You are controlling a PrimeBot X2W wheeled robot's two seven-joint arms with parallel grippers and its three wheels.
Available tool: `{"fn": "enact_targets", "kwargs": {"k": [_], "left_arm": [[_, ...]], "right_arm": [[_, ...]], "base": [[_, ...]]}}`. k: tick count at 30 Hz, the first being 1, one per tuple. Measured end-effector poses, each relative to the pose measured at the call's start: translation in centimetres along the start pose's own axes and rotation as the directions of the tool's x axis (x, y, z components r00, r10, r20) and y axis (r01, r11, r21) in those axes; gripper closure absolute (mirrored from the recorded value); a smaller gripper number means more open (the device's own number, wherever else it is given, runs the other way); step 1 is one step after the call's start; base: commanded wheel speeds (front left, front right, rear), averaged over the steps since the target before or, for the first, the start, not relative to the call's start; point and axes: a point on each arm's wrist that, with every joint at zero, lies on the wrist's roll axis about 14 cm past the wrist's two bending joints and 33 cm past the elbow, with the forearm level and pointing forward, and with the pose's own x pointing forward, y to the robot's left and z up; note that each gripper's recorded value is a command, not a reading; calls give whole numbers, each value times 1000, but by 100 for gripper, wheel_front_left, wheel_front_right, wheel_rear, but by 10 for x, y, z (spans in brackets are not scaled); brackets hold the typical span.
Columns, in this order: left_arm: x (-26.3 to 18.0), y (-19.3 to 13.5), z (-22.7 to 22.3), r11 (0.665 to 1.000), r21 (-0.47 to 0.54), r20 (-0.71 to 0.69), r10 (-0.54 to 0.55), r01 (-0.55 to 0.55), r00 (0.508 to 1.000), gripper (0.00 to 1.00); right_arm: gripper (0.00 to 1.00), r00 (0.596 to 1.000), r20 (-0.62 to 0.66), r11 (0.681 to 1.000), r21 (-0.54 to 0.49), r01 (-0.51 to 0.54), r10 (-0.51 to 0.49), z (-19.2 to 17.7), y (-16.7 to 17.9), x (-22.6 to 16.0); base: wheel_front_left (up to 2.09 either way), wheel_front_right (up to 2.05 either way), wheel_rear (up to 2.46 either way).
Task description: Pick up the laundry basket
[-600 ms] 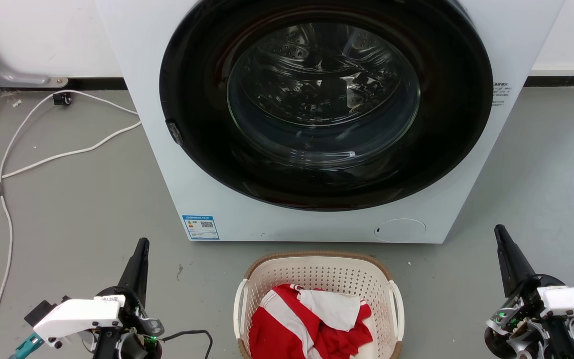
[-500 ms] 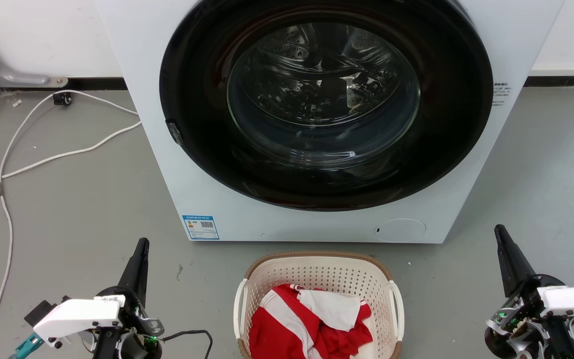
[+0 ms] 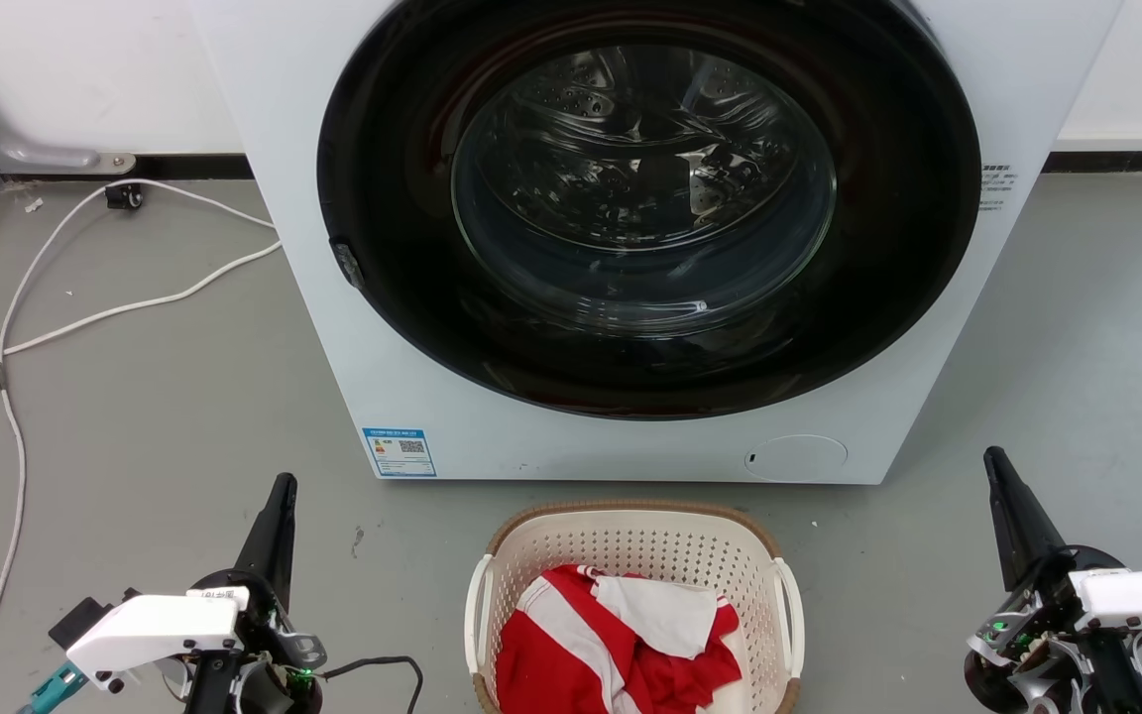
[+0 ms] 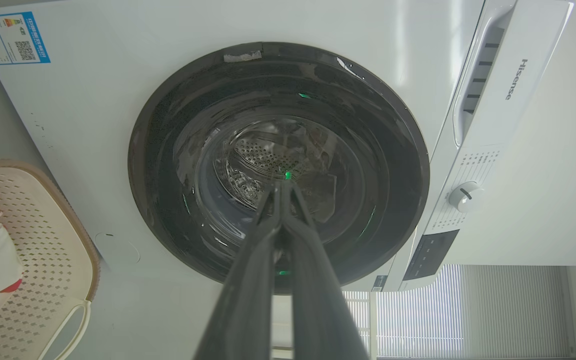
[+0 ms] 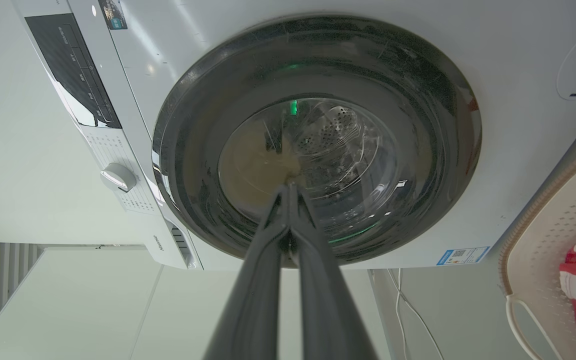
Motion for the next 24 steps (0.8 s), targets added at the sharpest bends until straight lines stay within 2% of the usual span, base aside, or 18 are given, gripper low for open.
{"fn": "enact_targets", "kwargs": {"k": [24], "left_arm": [[0,0,0,1000,0,-2,0,0,1000,100]], "right_arm": [[100,1000,-1,1000,1,0,0,0,0,0]], "base": [[0,0,0]]}}
